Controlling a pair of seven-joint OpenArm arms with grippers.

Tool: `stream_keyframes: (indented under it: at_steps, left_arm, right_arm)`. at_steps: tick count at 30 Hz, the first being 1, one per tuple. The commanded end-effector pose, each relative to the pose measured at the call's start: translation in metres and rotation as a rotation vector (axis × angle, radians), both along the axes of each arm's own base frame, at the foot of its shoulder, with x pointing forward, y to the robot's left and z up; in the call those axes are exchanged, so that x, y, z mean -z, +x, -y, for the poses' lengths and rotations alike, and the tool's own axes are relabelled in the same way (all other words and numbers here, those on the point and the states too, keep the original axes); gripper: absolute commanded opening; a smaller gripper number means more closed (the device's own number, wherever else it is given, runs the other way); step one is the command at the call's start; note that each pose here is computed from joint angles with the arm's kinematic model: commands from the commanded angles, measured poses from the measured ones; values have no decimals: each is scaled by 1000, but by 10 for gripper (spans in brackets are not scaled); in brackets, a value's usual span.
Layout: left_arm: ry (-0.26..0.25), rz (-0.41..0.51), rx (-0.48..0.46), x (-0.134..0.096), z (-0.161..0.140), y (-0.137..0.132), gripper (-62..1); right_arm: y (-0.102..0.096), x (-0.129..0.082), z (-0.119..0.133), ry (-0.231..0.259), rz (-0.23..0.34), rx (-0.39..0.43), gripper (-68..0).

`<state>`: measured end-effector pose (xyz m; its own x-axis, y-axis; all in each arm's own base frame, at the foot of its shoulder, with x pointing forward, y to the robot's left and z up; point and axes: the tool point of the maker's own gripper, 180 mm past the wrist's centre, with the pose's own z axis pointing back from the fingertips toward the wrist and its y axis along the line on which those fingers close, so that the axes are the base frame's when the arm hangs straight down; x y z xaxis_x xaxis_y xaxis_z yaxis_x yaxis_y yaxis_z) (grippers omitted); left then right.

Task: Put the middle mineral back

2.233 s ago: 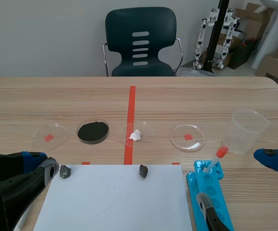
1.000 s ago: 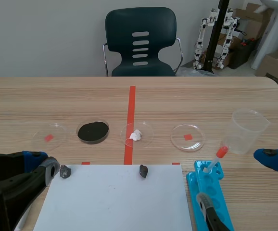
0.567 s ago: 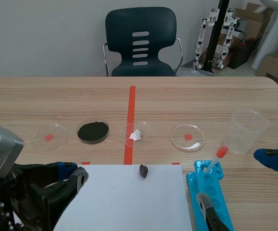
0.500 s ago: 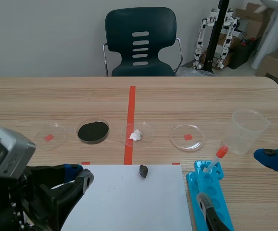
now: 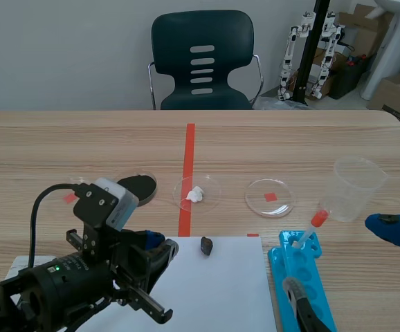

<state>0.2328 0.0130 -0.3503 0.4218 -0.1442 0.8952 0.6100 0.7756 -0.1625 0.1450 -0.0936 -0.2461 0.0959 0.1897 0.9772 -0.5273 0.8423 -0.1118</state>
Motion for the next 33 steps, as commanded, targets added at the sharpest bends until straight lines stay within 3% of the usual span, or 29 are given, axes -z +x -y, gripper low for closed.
stream_keyframes:
  at_steps: [1, 13, 24, 33]
  left_arm:
    - [-26, 19, 1, -8, 7, 6, -524]
    - [73, -96, -108, 32, -10, 35, -524]
    - [105, -136, -208, 49, -25, 47, -524]
    - [110, -144, -217, 52, -26, 47, -524]
  right_arm:
    - [3, -7, 1, 8, 26, 0, -52]
    - [3, -7, 1, 8, 26, 0, -52]
    - [3, -7, 1, 8, 26, 0, -52]
    - [3, -7, 1, 8, 26, 0, -52]
